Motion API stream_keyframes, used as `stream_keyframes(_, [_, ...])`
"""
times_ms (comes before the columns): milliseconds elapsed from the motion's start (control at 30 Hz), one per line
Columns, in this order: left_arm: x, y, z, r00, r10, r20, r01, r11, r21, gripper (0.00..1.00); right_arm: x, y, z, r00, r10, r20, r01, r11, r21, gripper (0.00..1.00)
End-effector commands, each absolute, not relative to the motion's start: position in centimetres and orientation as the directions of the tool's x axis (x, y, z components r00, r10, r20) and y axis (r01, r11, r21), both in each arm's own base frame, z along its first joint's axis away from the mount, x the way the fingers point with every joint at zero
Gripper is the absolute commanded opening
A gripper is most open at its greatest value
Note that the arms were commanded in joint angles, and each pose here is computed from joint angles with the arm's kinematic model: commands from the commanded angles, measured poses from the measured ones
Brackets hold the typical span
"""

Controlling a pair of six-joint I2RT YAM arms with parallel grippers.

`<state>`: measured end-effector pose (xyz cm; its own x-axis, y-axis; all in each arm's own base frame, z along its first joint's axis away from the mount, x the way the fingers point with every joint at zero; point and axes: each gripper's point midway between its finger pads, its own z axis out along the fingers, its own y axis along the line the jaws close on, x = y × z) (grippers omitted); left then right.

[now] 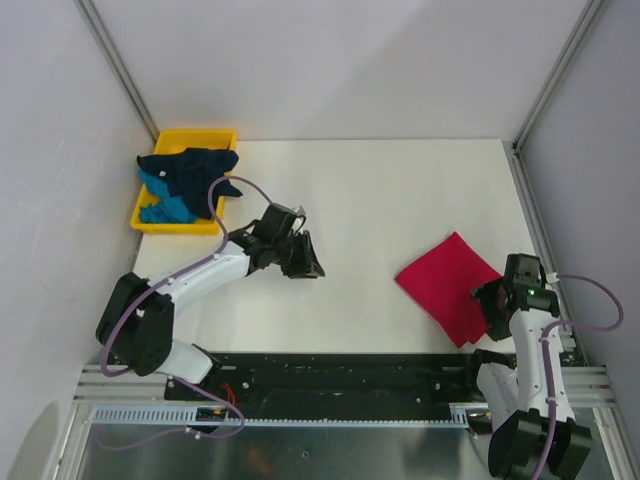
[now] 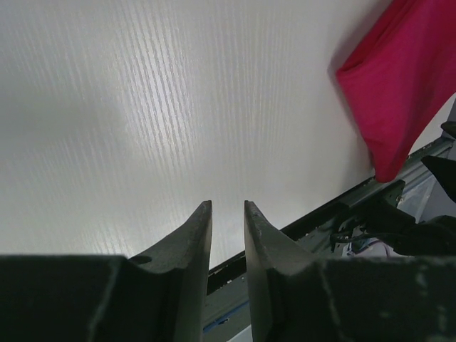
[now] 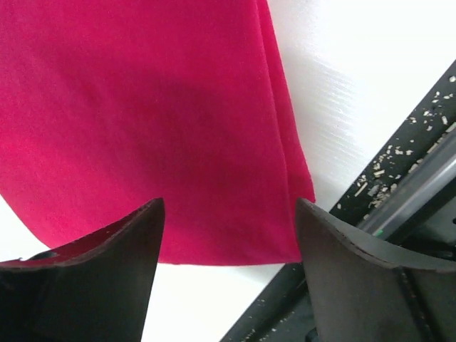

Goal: Fold and stack the t-shirts
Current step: Put the neatly folded tshirt into the corner of the board with the right arm

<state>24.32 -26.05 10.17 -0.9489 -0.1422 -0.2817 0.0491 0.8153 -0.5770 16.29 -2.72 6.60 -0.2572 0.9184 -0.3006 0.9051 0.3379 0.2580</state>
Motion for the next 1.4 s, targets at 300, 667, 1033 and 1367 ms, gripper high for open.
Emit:
stream_keyframes(300, [24.7,-26.4,13.3,-0.920,-0.177,-0.349,0.085,0.779,-0.621,0.30,21.7,6.9,14.2,-0.627,0.605,-0.490,0.453,0.795,0.403,0.66])
stream_keyframes(667, [25.0,-26.3,14.4,-0.909,-0.188,-0.371,0.098,0.771,-0.629,0.30,23.8,18.3,8.7,-0.826,0.264,-0.498,0.119,0.946,0.303,0.65])
stream_keyframes(1033, [25.3,-25.9,14.5,-0.906,-0.195,-0.376,0.093,0.775,-0.625,0.31,26.9,16.9,4.6,-0.834,0.267,-0.482,0.175,0.958,0.228,0.65])
stream_keyframes(1367, [25.6,-26.0,14.4,-0.907,-0.198,-0.372,0.086,0.778,-0.623,0.30,28.7,11.8,4.6,-0.790,0.375,-0.485,0.321,0.927,0.193,0.65])
